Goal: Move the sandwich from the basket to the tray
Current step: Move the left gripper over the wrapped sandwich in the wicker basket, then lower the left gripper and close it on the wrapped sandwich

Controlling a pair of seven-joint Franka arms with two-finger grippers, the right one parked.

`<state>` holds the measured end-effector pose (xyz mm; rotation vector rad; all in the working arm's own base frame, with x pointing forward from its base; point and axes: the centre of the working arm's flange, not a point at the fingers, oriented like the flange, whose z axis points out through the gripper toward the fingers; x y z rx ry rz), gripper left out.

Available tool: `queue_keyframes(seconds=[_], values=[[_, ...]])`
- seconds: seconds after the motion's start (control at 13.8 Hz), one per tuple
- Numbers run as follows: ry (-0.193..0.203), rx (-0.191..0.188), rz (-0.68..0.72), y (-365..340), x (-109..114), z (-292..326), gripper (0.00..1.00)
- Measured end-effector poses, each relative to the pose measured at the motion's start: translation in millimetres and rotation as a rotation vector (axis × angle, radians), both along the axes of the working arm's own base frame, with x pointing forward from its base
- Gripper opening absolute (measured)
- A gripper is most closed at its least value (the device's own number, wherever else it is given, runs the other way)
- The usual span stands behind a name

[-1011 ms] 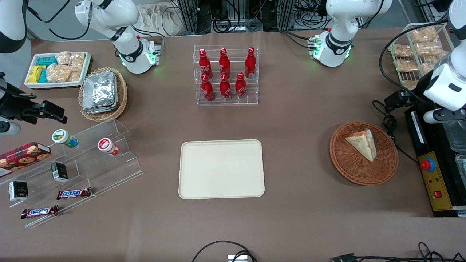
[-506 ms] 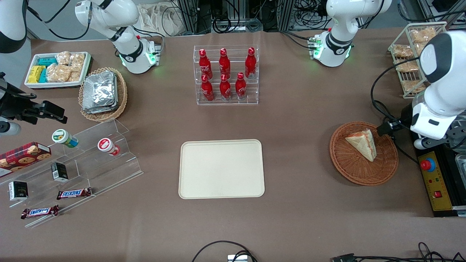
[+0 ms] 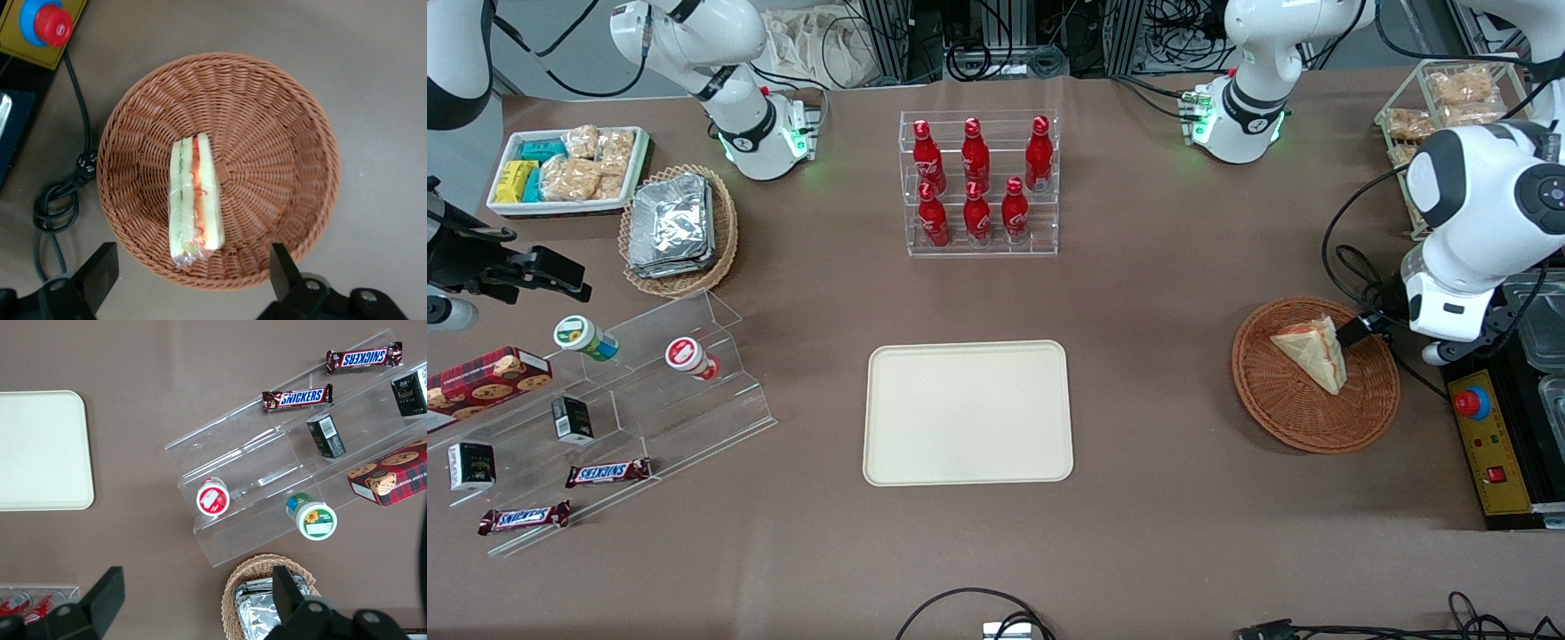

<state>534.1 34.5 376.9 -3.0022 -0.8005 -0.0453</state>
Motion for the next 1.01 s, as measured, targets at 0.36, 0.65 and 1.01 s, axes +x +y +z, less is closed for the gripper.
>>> queue_keyframes(seconds=[0.36, 0.65, 1.01], values=[[-0.033, -0.006, 0.103, -1.2, -10.6, -28.4, 1.00], [-0.057, -0.017, 0.132, -2.7, -18.7, -65.2, 1.00], [-0.069, -0.030, 0.156, -4.8, -29.4, -109.4, 1.00]])
